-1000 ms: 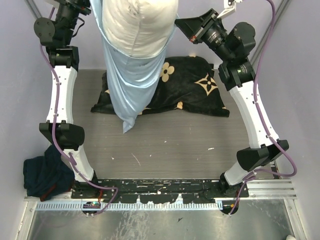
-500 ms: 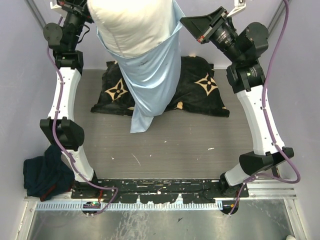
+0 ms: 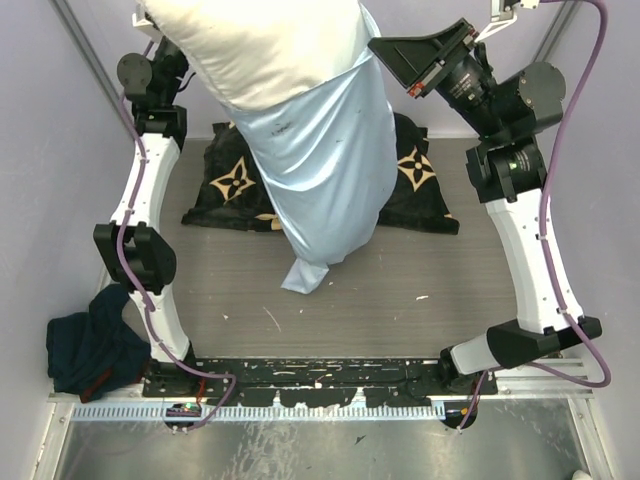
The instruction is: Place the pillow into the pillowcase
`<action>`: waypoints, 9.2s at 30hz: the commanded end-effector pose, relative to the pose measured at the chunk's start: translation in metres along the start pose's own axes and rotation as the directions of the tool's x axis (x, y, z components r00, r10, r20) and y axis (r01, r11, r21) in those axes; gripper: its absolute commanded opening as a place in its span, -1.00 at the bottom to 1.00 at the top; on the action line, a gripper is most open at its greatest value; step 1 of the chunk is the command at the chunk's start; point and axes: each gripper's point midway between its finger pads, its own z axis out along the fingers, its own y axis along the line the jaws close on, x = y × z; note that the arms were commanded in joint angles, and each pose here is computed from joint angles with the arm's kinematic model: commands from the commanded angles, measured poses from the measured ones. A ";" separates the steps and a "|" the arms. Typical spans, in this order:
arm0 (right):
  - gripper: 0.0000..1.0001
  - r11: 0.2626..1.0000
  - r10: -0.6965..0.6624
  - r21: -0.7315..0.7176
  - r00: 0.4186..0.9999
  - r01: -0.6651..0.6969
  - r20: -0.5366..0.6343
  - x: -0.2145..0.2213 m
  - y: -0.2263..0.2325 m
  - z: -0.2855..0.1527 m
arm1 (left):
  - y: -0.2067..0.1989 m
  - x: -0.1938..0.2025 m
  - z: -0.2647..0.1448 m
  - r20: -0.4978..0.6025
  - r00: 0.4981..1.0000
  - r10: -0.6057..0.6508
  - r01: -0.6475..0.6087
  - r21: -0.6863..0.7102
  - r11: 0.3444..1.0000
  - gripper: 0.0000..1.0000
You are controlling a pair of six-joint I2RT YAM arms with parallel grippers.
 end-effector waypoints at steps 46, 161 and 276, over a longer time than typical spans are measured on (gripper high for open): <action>-0.99 0.993 -0.014 0.119 1.000 0.016 -0.015 0.035 -0.097 0.029 | -0.123 0.077 0.024 -0.132 0.985 -0.115 0.146 0.258 0.955 -1.00; -0.99 0.992 -0.124 0.045 0.981 0.119 0.146 -0.015 -0.034 -0.002 | -0.157 0.064 -0.011 -0.086 0.967 -0.240 0.253 0.417 0.873 -1.00; -0.99 0.861 0.488 0.398 0.737 -0.317 -0.468 0.360 -0.116 -0.039 | 0.066 0.307 -0.034 -0.452 0.879 -0.155 0.101 -0.142 0.985 -1.00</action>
